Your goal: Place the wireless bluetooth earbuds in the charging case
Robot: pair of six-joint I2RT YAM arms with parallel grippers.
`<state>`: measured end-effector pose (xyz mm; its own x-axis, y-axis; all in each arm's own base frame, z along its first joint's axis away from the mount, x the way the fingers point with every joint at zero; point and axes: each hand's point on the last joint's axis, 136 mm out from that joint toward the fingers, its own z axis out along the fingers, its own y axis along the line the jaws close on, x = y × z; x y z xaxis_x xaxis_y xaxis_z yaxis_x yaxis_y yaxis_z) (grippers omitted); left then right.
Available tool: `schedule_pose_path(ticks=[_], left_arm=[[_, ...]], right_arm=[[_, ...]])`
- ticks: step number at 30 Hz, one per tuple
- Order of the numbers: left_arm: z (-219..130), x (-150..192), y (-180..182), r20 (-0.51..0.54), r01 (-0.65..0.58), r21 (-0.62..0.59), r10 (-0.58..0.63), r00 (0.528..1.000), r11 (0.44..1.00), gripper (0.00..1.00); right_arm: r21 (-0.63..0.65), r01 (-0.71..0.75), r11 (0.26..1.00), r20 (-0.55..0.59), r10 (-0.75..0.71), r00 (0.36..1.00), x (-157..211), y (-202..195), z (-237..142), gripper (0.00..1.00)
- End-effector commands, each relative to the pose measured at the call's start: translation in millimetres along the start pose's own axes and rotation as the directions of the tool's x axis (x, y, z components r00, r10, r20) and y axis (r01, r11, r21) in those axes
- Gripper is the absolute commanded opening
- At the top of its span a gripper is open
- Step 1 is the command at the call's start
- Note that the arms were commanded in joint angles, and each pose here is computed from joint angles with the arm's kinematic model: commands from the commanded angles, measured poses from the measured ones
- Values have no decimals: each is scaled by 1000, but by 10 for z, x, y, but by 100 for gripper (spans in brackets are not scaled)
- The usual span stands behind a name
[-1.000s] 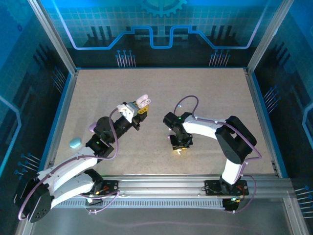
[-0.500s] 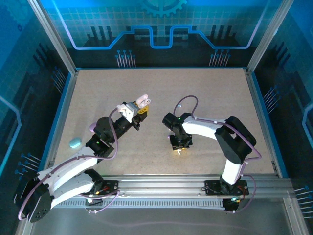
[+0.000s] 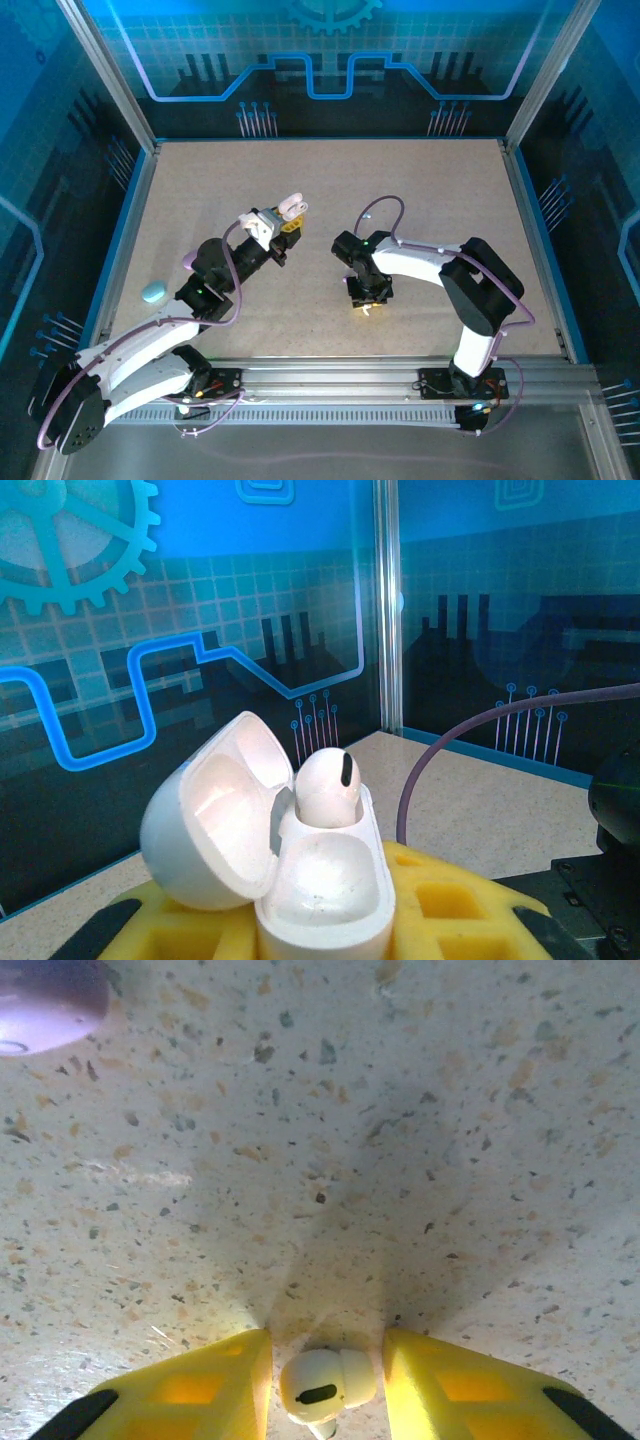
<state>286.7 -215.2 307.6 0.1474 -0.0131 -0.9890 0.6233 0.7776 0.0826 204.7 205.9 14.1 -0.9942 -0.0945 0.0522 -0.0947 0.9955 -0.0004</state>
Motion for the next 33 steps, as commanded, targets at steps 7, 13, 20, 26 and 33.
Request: schedule_pose_path(ticks=[7,13,20,26,33], left_arm=[[33,-229,11,65,-1,6,1,998,1000,23],[41,-217,16,62,-2,4,2,998,1000,23],[45,-198,16,58,-1,3,1,998,1000,23],[56,-192,11,56,1,6,-1,998,1000,23],[123,-136,-23,45,36,30,-38,998,999,23]], right_arm=[[-3,-27,1000,-17,27,1000,66,-16,5,35],[4,-25,1000,-48,25,999,101,-14,100,35],[5,-21,1000,-53,21,998,117,-18,113,33],[4,-17,1000,-13,17,1000,57,-31,46,31],[-61,-12,998,177,23,984,-173,-88,-447,30]])
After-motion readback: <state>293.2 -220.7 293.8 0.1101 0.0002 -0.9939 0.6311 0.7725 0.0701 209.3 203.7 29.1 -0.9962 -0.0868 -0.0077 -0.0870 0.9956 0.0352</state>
